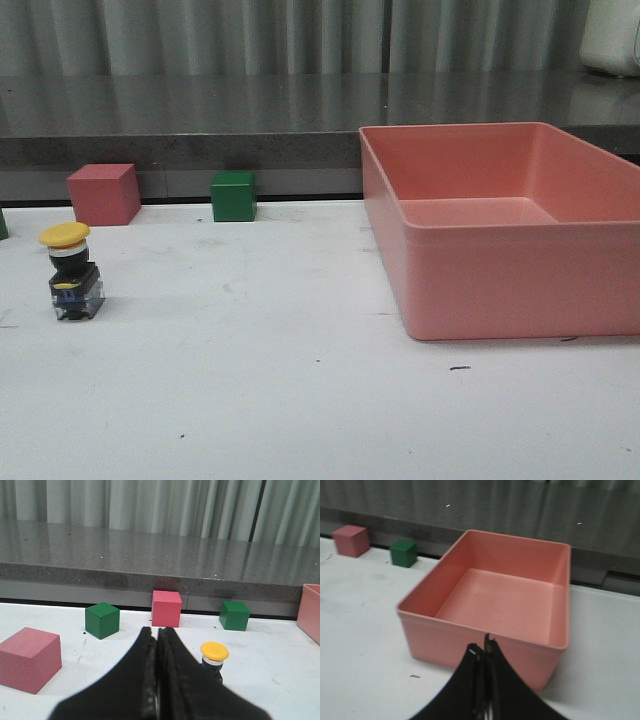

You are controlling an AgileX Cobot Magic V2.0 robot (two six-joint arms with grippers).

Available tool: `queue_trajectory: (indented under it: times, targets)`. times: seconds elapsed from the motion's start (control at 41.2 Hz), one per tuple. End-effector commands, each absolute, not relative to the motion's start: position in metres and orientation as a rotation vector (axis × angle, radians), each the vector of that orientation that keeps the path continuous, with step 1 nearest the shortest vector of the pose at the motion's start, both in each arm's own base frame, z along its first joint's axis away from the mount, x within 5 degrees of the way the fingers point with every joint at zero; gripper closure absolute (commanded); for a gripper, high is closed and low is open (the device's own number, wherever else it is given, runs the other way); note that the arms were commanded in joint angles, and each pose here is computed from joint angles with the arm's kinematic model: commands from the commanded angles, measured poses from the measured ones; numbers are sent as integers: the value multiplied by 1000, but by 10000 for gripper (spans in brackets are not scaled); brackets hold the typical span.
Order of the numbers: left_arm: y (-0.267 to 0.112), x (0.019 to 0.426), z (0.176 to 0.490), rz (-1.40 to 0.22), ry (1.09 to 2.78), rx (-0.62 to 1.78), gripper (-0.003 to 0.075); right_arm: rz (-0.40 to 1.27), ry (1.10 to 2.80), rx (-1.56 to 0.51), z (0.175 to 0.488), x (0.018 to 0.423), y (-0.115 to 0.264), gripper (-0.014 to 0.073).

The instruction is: Place and stand button with both arms

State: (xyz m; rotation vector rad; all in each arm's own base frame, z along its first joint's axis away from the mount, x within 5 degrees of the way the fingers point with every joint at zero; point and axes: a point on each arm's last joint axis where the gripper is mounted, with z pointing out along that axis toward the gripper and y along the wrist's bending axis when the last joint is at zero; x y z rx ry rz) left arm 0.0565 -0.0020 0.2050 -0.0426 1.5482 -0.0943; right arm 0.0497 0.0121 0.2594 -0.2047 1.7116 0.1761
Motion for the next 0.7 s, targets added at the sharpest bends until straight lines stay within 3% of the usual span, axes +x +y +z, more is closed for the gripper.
queue_trajectory:
  times: [0.0,0.316,0.68]
  targets:
    - [-1,55,209,-91,1457,-43,740,118,1538,-129,259,50,8,663]
    - [-1,55,209,-91,1457,-43,740,9,1407,-20,214,54,1,663]
    - [-1,55,209,-91,1459,-43,740,-5,1412,-9,213,54,0,663]
